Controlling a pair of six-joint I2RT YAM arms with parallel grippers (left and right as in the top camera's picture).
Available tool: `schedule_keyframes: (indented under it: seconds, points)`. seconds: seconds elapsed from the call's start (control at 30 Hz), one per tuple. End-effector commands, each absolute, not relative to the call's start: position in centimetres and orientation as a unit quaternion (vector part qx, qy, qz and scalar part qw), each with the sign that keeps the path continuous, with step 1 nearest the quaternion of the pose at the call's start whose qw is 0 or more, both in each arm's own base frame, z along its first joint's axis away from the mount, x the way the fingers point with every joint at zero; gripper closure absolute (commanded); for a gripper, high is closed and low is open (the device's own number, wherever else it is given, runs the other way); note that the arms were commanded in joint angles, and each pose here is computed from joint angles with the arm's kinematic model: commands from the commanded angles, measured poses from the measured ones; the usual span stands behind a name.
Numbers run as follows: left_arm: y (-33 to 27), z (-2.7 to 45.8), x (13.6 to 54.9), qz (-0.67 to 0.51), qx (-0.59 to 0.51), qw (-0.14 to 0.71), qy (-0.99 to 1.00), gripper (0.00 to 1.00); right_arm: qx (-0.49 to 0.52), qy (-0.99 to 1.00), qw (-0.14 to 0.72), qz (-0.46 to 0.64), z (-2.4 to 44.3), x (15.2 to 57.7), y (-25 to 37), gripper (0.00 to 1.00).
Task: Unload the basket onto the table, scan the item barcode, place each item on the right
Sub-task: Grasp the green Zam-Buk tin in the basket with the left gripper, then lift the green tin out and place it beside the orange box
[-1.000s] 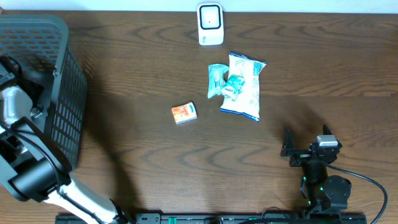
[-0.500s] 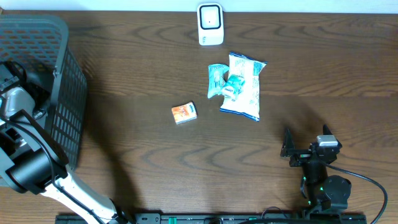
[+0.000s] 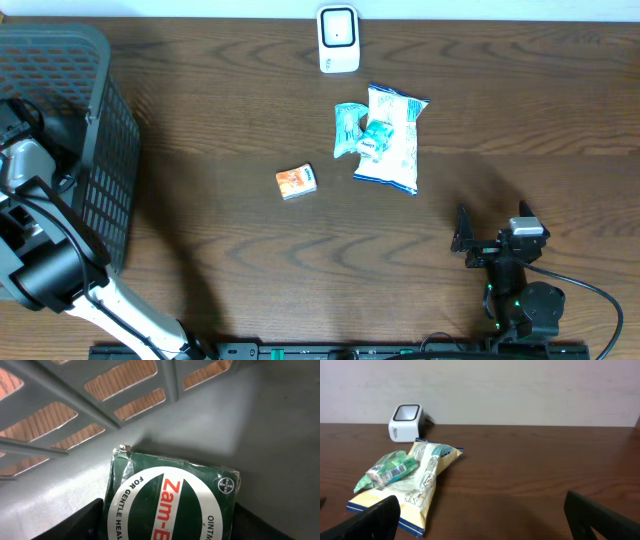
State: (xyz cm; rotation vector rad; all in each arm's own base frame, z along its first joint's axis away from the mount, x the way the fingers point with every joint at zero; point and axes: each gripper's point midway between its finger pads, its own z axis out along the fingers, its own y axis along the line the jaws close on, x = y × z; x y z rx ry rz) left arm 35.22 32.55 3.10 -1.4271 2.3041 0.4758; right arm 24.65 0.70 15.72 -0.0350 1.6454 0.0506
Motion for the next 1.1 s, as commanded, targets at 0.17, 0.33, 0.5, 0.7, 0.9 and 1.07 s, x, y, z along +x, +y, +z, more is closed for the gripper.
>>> schedule_keyframes:
  seconds: [0.17, 0.33, 0.5, 0.7, 0.9, 1.07]
  points:
    - [31.9, 4.8, 34.0, 0.170, -0.502, 0.183, 0.828, 0.38, -0.021, 0.734, 0.679, 0.018, 15.6, 24.6, 0.8, 0.01]
    - [31.6, 7.1, 33.7, 0.171, -0.502, 0.197, 0.824, 0.38, -0.021, 0.734, 0.679, 0.018, 15.6, 24.6, 0.8, 0.01]
    - [30.8, 10.9, 34.4, 0.144, -0.497, 0.241, 0.821, 0.37, -0.021, 0.734, 0.679, 0.018, 15.6, 24.6, 0.8, 0.01]
    - [27.8, 19.0, 36.1, 0.059, -0.468, 0.347, 0.811, 0.37, -0.021, 0.734, 0.679, 0.018, 15.6, 24.6, 0.8, 0.01]
    - [23.8, 28.0, 36.0, -0.034, -0.455, 0.451, 0.767, 0.37, -0.021, 0.734, 0.679, 0.018, 15.6, 24.6, 0.8, 0.01]
    - [19.6, 35.2, 35.0, -0.133, -0.444, 0.525, 0.714, 0.37, -0.021, 0.734, 0.679, 0.018, 15.6, 24.6, 0.8, 0.01]
